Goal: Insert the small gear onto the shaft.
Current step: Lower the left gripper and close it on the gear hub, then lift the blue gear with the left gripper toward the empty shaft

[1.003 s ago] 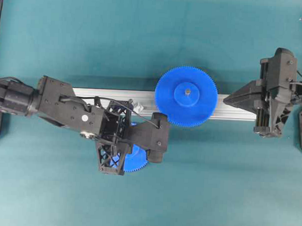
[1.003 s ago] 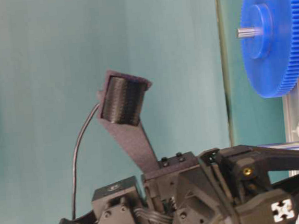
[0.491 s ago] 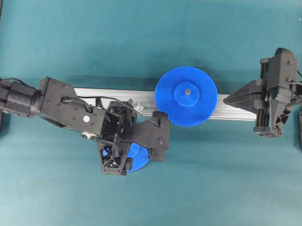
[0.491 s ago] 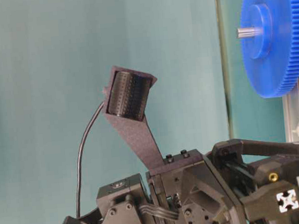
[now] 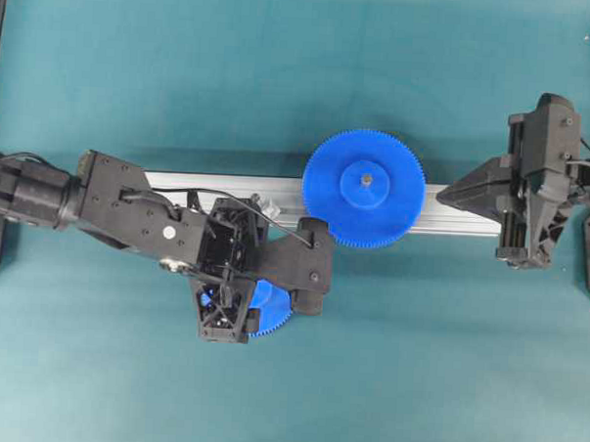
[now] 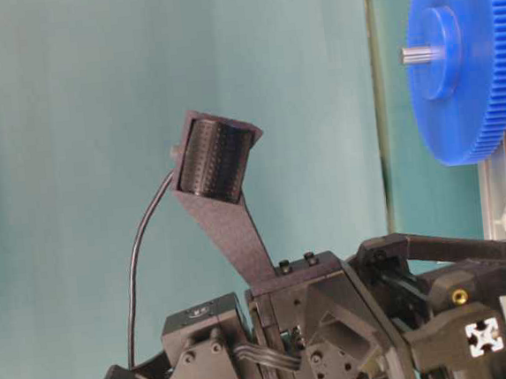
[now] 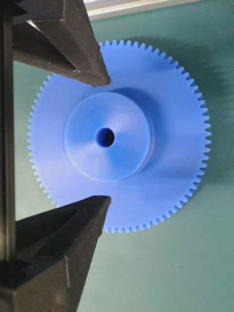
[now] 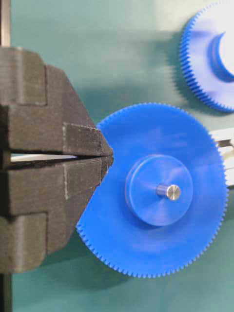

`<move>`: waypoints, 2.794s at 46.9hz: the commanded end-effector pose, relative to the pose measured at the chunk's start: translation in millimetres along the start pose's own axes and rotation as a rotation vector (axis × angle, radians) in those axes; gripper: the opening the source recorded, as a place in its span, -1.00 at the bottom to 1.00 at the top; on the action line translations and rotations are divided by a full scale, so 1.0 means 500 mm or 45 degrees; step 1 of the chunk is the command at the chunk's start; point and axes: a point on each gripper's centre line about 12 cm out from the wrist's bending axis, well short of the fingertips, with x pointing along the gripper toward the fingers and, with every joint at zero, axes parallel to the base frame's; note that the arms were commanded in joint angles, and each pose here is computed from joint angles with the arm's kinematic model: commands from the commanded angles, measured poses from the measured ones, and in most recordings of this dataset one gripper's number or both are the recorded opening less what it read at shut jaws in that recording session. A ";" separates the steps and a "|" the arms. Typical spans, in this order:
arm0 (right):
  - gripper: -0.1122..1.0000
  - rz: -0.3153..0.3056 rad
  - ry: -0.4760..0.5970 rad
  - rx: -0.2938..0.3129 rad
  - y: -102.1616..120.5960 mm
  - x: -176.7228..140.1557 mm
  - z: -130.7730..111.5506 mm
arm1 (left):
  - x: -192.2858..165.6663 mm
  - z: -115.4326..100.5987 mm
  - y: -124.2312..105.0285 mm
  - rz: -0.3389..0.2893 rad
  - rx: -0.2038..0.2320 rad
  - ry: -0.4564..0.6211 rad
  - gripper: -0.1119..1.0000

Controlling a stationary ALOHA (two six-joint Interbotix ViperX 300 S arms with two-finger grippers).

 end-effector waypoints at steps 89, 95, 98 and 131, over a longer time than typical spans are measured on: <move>-0.77 0.017 -0.026 -0.009 0.008 -0.004 0.011 | 0.047 -0.014 -0.003 -0.001 -0.002 0.014 0.85; -0.77 0.017 -0.024 -0.009 0.008 -0.003 0.011 | 0.044 -0.013 -0.002 0.000 -0.002 0.012 0.63; -0.77 0.017 -0.024 -0.009 0.008 -0.003 0.011 | 0.044 -0.013 -0.003 -0.001 0.000 0.014 0.44; -0.77 0.017 -0.022 -0.009 0.008 -0.003 0.010 | 0.005 0.007 -0.004 -0.005 0.024 -0.057 0.45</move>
